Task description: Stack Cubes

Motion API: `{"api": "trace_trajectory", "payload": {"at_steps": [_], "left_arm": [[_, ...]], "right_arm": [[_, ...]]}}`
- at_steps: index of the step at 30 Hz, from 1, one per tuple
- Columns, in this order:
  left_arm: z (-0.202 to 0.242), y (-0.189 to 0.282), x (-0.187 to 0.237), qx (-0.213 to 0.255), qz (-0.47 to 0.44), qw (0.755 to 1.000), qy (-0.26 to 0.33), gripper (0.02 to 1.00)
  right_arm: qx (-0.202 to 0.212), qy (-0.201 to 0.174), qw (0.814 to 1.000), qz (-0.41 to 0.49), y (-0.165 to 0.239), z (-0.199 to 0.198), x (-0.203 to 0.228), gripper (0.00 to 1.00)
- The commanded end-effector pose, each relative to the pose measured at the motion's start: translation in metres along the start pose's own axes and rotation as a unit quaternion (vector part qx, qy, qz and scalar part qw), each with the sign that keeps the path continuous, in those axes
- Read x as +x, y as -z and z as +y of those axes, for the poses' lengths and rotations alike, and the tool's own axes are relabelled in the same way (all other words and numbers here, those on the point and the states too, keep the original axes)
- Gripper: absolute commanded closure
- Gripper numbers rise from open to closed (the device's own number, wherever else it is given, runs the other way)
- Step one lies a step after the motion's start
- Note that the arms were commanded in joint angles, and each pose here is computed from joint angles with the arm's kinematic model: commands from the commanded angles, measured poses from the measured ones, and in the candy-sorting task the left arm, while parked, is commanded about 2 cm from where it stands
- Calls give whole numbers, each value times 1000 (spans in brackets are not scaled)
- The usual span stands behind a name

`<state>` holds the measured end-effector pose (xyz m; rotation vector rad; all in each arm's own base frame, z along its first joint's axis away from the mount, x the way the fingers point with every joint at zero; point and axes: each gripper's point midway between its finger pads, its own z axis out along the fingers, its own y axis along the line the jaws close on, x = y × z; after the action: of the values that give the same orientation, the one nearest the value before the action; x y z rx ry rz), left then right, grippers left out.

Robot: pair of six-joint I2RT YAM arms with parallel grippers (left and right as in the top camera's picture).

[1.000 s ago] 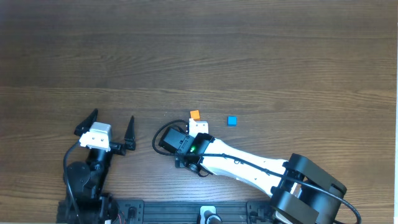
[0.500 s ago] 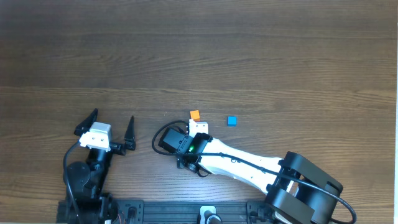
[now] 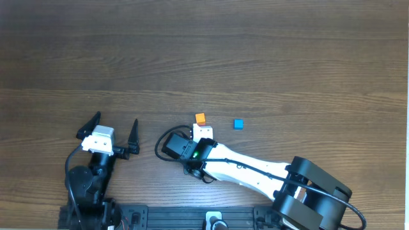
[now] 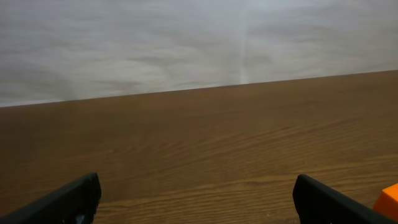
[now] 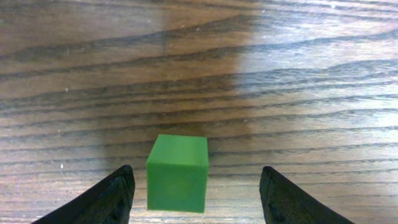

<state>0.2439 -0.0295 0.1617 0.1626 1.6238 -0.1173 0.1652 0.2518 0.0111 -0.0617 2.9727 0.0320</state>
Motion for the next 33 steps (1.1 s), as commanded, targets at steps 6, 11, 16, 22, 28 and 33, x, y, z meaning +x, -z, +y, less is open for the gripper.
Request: {"api": "trace_trajectory", "payload": {"at_steps": [6, 11, 16, 22, 28, 33], "left_arm": [[0, 0, 2, -1, 0, 1000, -7, 18], [0, 0, 2, -1, 0, 1000, -7, 20], [0, 0, 2, -1, 0, 1000, -7, 18], [0, 0, 2, -1, 0, 1000, -7, 18], [0, 0, 2, -1, 0, 1000, -7, 20], [0, 0, 2, -1, 0, 1000, -7, 18]], "right_arm": [[6, -4, 1000, -1, -3, 0, 4, 424], [6, -5, 1000, -1, -3, 0, 4, 467], [7, -8, 1000, 0, -4, 0, 4, 527], [5, -11, 1000, -2, -4, 1, 3, 586], [4, -14, 1000, -2, -4, 1, 3, 654], [4, -14, 1000, -2, -4, 1, 3, 698]]}}
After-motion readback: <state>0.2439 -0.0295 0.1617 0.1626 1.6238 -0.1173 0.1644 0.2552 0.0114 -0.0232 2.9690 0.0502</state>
